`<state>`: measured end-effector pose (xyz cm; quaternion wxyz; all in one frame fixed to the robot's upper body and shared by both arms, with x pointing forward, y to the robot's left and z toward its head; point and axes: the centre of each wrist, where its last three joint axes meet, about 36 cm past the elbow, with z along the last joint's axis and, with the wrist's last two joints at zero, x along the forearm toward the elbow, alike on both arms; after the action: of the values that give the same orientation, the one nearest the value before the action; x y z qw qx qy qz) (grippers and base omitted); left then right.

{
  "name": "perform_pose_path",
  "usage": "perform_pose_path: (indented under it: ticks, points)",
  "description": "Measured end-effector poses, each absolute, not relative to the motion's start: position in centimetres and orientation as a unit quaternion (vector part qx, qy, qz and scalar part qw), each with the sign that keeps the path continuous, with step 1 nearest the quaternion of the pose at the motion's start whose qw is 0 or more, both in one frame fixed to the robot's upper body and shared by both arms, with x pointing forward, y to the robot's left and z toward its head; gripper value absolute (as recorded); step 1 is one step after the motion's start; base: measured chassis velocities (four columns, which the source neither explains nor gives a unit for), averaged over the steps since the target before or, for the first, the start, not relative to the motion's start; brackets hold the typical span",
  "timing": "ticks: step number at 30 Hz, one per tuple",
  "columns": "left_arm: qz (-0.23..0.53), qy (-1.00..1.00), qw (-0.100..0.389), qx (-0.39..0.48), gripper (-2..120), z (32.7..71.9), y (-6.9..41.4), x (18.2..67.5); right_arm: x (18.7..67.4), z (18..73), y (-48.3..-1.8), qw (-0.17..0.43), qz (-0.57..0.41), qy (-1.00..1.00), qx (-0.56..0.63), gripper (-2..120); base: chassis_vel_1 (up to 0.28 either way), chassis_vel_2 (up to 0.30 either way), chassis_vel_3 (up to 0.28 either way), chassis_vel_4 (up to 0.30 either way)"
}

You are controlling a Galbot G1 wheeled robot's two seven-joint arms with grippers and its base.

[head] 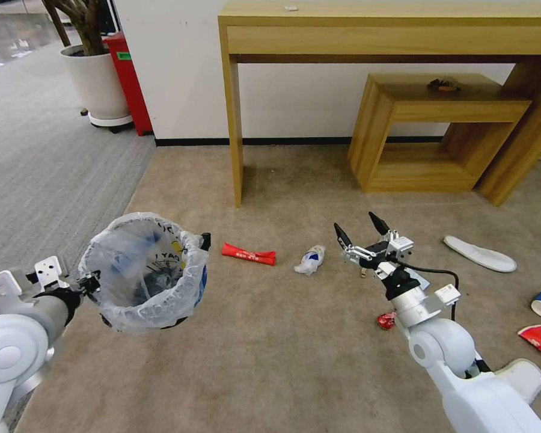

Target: Pick up the trash bin and place the garbage on the floor into it.

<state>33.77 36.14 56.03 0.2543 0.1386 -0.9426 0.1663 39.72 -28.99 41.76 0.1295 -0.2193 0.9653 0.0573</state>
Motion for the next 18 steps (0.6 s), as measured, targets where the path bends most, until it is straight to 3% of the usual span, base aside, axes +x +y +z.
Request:
perform_pose_path:
  ticks: [18]
  points:
    - [0.166, -0.943, 0.251, 0.14, 0, 56.14, 36.51, 33.87, 39.77, 41.3, -28.36, 0.127, 0.059, 0.964, -0.226, 100, 0.0, 0.0, 0.0, 0.0]
